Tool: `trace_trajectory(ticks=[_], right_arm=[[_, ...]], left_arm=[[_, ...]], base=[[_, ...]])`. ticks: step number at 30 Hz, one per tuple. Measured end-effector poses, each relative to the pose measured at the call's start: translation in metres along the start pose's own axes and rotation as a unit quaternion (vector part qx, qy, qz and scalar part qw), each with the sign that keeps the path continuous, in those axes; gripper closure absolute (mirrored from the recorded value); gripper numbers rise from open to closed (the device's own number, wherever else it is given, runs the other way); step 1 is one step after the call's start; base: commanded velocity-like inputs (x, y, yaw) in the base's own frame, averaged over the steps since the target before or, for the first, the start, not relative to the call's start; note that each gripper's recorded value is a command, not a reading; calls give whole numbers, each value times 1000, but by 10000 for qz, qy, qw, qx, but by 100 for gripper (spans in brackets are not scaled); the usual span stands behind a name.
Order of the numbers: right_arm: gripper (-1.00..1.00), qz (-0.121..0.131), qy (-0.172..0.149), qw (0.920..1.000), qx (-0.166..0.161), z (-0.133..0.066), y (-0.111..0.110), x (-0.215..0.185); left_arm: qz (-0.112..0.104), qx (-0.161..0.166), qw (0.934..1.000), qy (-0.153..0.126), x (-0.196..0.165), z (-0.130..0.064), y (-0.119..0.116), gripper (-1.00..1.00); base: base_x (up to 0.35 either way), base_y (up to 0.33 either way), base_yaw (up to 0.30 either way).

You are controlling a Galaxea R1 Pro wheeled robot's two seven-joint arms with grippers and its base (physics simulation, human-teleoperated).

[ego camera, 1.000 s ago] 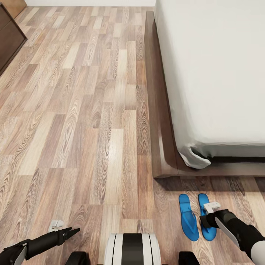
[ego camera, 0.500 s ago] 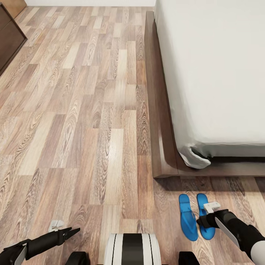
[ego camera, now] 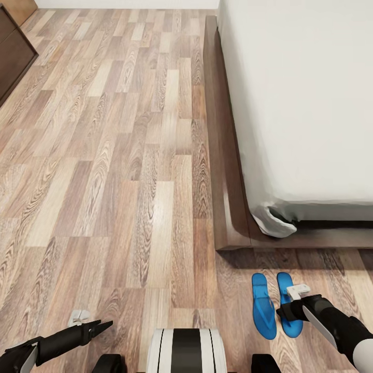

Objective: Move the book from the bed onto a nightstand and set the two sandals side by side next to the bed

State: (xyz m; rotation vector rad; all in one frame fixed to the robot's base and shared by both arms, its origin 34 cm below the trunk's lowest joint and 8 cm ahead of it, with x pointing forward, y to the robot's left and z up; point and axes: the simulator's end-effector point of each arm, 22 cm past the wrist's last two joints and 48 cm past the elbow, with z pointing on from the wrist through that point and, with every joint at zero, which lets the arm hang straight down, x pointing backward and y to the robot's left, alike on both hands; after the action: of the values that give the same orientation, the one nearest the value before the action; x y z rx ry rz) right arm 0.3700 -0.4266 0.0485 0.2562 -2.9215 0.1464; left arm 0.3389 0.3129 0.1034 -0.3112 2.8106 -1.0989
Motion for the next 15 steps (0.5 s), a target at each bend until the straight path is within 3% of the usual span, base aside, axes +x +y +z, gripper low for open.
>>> trace_trajectory(ticks=[15], right_arm=[[-100,10,-106,9999,15,-8,-2,-8]], left_arm=[[64,30,9999,-73,-8,-3,-5,-100]], base=[[0,0,0]])
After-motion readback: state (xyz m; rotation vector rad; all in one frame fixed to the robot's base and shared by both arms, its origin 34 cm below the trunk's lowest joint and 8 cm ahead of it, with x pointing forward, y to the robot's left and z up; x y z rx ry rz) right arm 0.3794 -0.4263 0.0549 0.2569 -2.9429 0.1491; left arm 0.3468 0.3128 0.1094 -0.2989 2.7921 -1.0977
